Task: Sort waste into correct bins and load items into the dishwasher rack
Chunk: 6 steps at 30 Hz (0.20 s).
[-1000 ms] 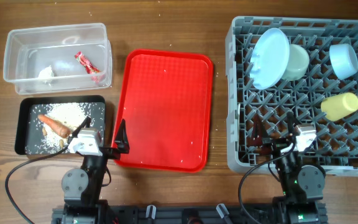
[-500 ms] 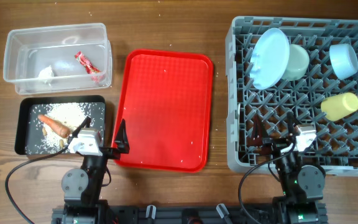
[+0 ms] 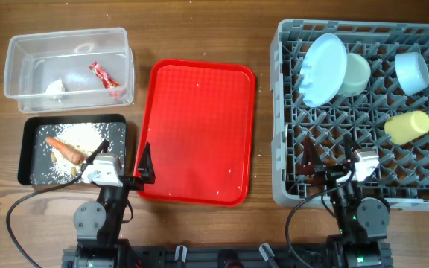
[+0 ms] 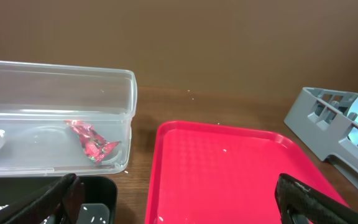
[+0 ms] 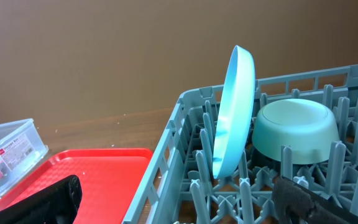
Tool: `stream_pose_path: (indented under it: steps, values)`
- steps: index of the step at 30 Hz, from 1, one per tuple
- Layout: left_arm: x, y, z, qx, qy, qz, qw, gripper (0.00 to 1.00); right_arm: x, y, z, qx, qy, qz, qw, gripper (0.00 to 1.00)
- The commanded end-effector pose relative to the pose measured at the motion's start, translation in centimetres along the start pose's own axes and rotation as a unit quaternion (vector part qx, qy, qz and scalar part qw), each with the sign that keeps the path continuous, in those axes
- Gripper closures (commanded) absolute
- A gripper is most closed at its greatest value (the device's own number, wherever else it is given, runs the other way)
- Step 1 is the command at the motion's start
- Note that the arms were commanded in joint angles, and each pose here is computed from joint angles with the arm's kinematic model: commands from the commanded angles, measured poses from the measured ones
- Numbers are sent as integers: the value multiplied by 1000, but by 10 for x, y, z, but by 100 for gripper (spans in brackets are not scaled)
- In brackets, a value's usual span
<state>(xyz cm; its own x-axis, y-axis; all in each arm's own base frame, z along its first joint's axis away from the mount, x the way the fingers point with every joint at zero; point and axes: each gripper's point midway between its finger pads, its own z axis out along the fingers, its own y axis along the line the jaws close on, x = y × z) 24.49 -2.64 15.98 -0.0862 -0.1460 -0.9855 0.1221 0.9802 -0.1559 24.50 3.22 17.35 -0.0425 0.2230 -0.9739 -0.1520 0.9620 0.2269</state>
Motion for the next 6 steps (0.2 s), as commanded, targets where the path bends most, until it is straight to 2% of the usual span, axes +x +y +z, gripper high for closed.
stream_pose_path:
  steps: [1,6]
  values:
    - [1,-2,0,9,0,10,1000,0,-2,3,-1,-9,-5,-9,1000,0]
    - [1,-2,0,9,0,10,1000,0,-2,3,-1,-9,-5,-9,1000,0]
